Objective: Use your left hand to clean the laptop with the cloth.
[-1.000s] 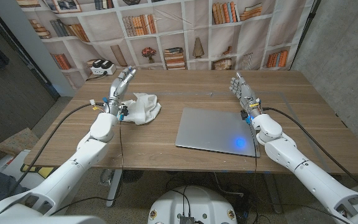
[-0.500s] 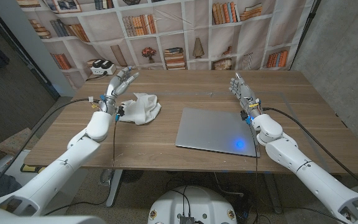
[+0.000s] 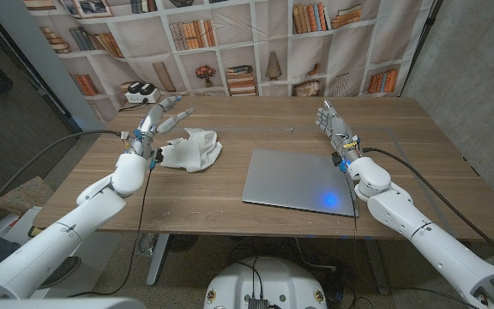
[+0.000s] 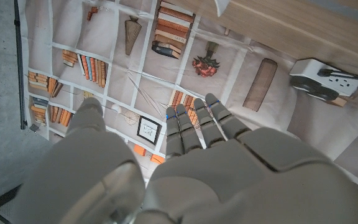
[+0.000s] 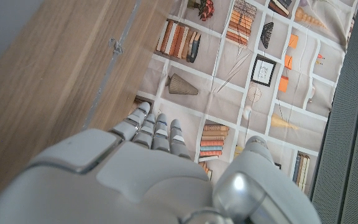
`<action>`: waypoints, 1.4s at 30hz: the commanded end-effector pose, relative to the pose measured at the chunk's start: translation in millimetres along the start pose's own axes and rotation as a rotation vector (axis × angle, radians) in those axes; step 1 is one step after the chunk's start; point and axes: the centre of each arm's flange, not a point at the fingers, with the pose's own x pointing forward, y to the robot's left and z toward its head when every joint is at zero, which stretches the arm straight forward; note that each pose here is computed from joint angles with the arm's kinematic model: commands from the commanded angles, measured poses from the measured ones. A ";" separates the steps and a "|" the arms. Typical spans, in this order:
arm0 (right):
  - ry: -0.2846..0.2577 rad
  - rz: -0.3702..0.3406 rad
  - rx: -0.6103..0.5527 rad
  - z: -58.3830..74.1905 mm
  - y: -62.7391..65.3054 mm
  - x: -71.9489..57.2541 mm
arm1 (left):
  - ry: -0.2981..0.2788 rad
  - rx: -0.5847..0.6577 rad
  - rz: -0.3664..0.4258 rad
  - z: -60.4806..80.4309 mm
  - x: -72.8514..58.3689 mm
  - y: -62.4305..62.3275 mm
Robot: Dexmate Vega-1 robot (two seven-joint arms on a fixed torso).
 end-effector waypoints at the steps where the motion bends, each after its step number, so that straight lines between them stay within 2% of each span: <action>1: 0.009 0.016 -0.004 1.0 5.7 4.5 | -0.005 0.220 -0.030 8.9 -4.7 7.4; 16: 0.005 0.028 0.007 1.4 5.1 10.8 | -0.003 0.411 -0.109 31.7 -5.0 8.7; 23: -0.009 0.031 -0.002 7.4 4.9 12.7 | -0.001 0.497 -0.137 43.1 -4.8 10.7; 42: 0.005 0.021 0.007 0.0 5.1 9.4 | 0.031 0.712 -0.199 54.1 -6.5 5.0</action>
